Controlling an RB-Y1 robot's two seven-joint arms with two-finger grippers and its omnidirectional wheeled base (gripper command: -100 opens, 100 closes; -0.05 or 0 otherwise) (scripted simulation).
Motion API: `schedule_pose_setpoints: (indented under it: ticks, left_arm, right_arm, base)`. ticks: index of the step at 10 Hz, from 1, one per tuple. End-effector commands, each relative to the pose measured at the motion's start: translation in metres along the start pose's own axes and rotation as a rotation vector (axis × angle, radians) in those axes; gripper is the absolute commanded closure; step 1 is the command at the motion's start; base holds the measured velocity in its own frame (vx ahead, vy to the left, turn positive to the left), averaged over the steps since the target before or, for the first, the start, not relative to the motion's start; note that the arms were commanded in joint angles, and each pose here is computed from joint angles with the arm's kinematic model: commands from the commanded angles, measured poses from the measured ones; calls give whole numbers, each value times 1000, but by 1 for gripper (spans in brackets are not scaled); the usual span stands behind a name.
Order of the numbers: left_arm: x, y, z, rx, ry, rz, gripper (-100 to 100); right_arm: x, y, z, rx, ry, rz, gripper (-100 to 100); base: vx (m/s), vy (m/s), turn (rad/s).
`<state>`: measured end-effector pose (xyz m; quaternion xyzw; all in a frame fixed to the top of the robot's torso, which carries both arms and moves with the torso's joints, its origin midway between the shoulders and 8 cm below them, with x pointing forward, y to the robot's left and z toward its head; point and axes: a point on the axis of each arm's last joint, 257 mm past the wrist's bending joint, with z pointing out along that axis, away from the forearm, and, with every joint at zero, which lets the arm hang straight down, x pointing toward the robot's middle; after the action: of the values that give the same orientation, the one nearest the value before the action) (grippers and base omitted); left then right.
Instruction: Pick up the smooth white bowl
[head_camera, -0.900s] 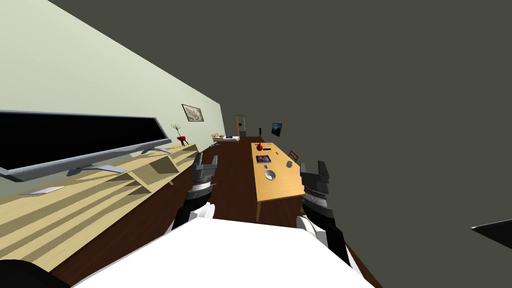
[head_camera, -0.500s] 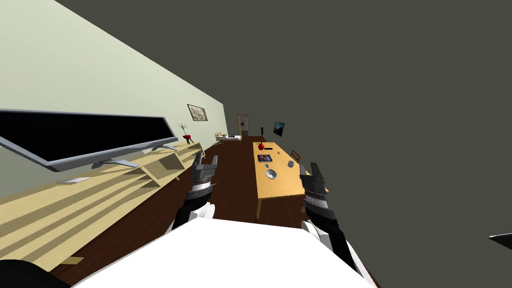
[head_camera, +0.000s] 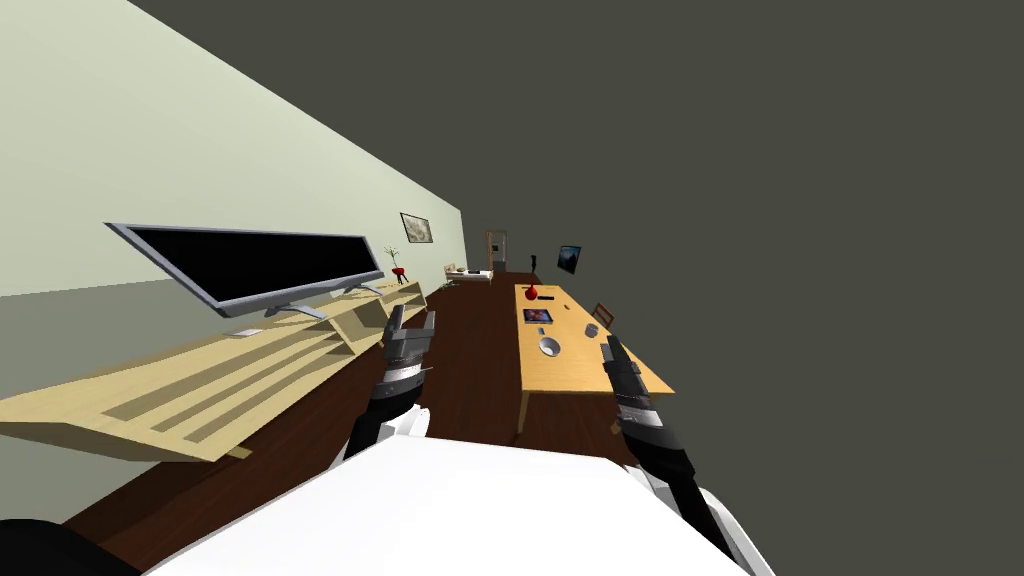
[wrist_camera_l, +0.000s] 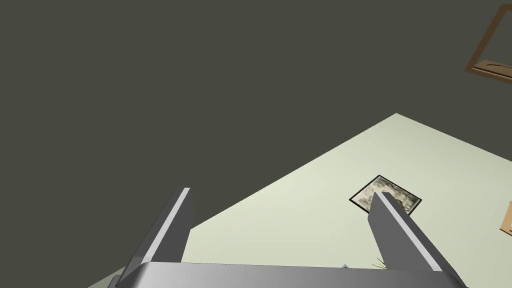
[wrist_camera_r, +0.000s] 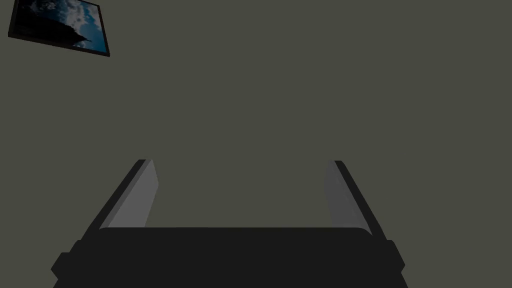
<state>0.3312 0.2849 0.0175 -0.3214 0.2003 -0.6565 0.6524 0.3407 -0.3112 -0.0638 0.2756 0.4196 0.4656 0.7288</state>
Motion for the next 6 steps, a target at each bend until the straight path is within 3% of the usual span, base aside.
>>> schedule_pose_setpoints:
  ticks: [1,3,6]
  left_arm:
    - [0,0,0,0,0,0,0]
    - [0,0,0,0,0,0,0]
    - [0,0,0,0,0,0,0]
  right_arm:
    - [2,-10,-4,28,23,-45,-100]
    - [2,-42,-21,117,86,-171,-100]
    - [2,-60,-32,164,130,-251,-100]
  base:
    - [-45,1,53]
    - [-29,13,212]
    - [-16,8,110]
